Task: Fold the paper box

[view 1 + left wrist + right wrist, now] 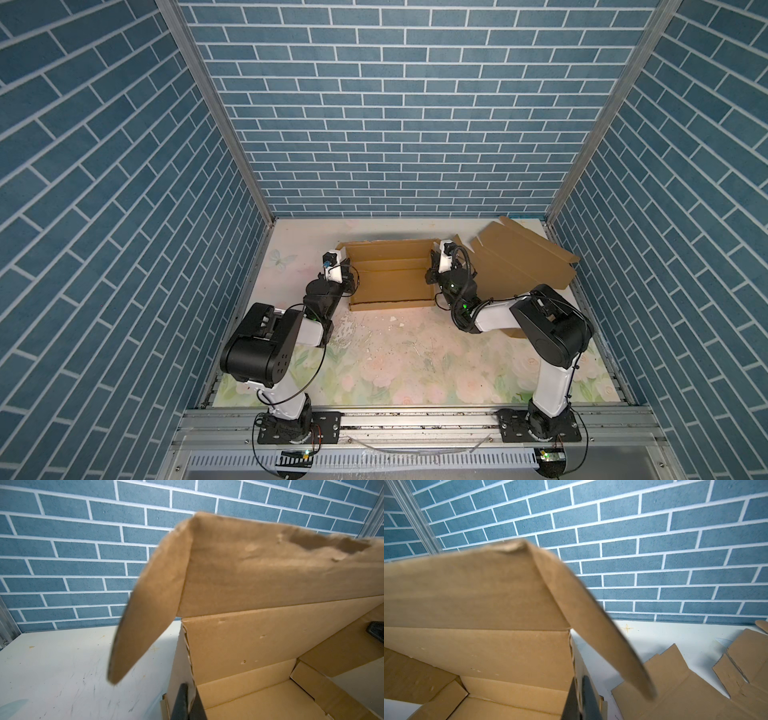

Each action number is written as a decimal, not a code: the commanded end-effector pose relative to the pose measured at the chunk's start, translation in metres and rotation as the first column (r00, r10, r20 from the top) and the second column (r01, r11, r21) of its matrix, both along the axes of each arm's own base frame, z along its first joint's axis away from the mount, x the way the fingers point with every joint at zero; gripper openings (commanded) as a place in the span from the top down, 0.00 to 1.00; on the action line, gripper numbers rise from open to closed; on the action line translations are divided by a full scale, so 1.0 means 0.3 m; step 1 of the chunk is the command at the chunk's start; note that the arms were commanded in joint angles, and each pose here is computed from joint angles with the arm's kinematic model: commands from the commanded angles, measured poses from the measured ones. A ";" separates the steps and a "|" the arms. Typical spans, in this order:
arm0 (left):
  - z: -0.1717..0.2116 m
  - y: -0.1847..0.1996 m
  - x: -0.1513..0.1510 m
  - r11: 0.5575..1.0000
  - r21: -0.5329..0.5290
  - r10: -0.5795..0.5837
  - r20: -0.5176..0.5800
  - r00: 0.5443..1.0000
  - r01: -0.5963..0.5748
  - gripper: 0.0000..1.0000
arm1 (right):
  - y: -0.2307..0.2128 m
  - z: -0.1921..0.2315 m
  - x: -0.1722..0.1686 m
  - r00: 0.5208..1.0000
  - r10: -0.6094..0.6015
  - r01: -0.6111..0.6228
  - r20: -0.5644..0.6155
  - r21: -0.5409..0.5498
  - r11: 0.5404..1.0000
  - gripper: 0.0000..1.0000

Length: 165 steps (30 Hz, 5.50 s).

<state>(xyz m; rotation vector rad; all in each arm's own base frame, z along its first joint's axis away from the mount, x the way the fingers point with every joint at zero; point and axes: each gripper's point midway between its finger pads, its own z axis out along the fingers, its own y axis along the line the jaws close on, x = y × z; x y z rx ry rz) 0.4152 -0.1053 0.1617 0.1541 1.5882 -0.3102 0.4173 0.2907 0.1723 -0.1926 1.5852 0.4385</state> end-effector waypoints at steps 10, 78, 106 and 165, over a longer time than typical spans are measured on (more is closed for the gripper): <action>-0.119 -0.056 -0.116 0.996 0.037 -0.072 -0.186 0.980 0.080 1.00 | 0.003 -0.110 -0.106 0.992 0.061 -0.056 -0.108 0.050 0.997 1.00; -0.228 -0.121 -0.266 0.990 0.106 -0.074 -0.194 0.978 0.095 1.00 | 0.054 0.260 -0.428 0.726 0.505 -0.673 -0.466 -0.633 0.383 0.31; -0.222 -0.122 -0.276 0.989 0.105 -0.081 -0.182 0.980 0.101 1.00 | 0.243 0.115 -0.424 0.497 0.562 -0.841 -0.662 -0.526 0.124 0.86; 0.091 -0.162 -0.240 0.966 -0.234 -0.232 -0.583 0.779 0.112 0.59 | 0.162 -0.216 -0.580 0.277 0.575 -0.948 -0.769 -0.121 0.295 0.35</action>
